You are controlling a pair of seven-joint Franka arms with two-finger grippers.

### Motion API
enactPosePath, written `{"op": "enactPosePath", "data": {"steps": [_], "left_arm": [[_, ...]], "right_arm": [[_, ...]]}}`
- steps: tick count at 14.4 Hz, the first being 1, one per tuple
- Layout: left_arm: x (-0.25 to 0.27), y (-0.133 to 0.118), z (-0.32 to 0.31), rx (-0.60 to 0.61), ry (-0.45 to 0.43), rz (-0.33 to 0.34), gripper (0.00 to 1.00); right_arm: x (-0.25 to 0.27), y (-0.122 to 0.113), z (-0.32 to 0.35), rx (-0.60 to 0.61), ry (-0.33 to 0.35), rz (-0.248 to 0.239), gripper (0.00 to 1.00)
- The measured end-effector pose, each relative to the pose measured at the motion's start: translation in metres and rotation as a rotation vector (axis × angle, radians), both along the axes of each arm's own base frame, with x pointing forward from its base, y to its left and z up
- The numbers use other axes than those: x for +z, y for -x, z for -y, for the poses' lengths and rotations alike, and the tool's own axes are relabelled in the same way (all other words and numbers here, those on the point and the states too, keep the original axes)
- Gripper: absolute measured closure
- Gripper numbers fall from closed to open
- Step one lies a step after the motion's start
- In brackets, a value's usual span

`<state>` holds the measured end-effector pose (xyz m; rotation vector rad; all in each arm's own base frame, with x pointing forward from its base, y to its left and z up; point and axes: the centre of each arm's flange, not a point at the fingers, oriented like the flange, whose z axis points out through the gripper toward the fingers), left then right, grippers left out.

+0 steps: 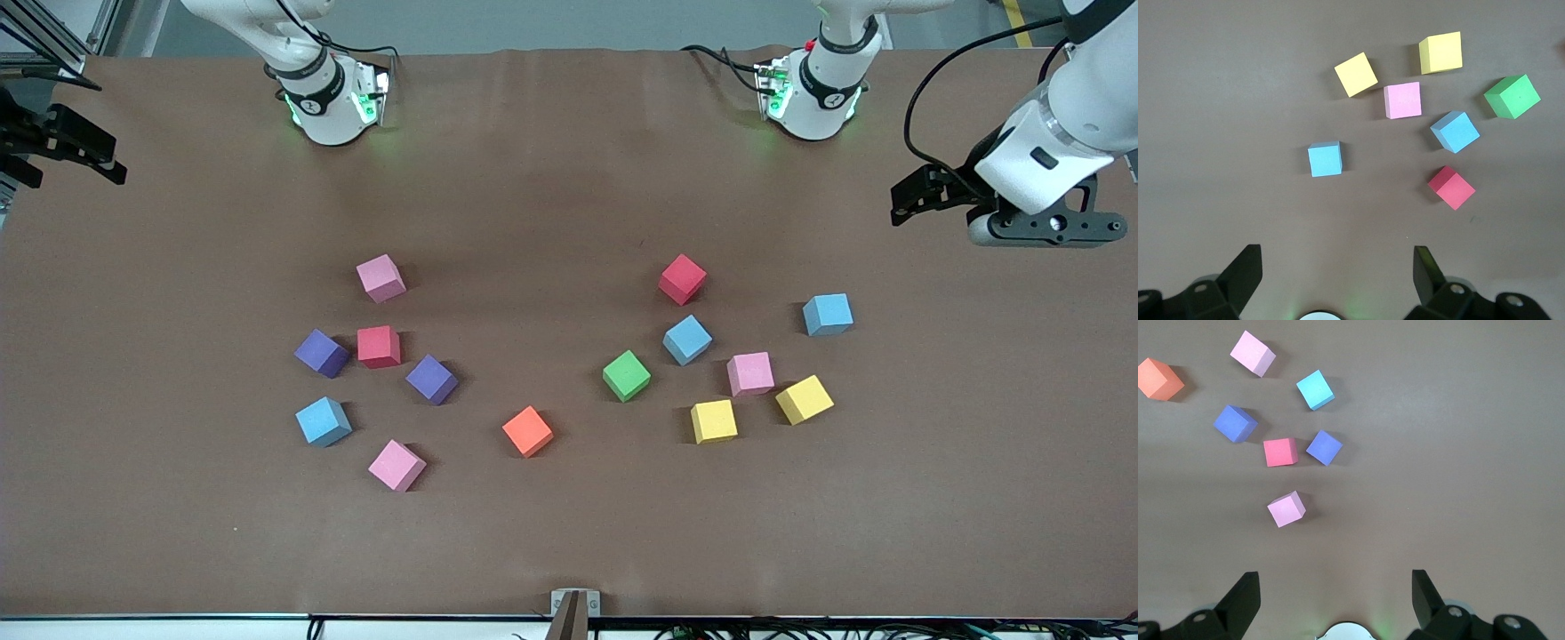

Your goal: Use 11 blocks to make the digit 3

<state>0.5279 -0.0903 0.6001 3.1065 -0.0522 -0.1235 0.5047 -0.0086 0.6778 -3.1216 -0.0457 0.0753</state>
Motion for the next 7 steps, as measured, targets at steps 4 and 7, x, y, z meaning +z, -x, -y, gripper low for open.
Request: {"op": "enactPosePath", "data": {"steps": [4,7], "left_arm": [[-0.008,0.0,0.013,-0.024,-0.001,-0.019,0.0],[-0.032,-0.002,0.04,-0.074,-0.005,-0.065,0.0]], "right_arm": [[-0.002,0.0,0.003,-0.013,-0.003,-0.005,0.0],[-0.001,0.0,0.004,-0.023,-0.003,0.0,0.0]]}}
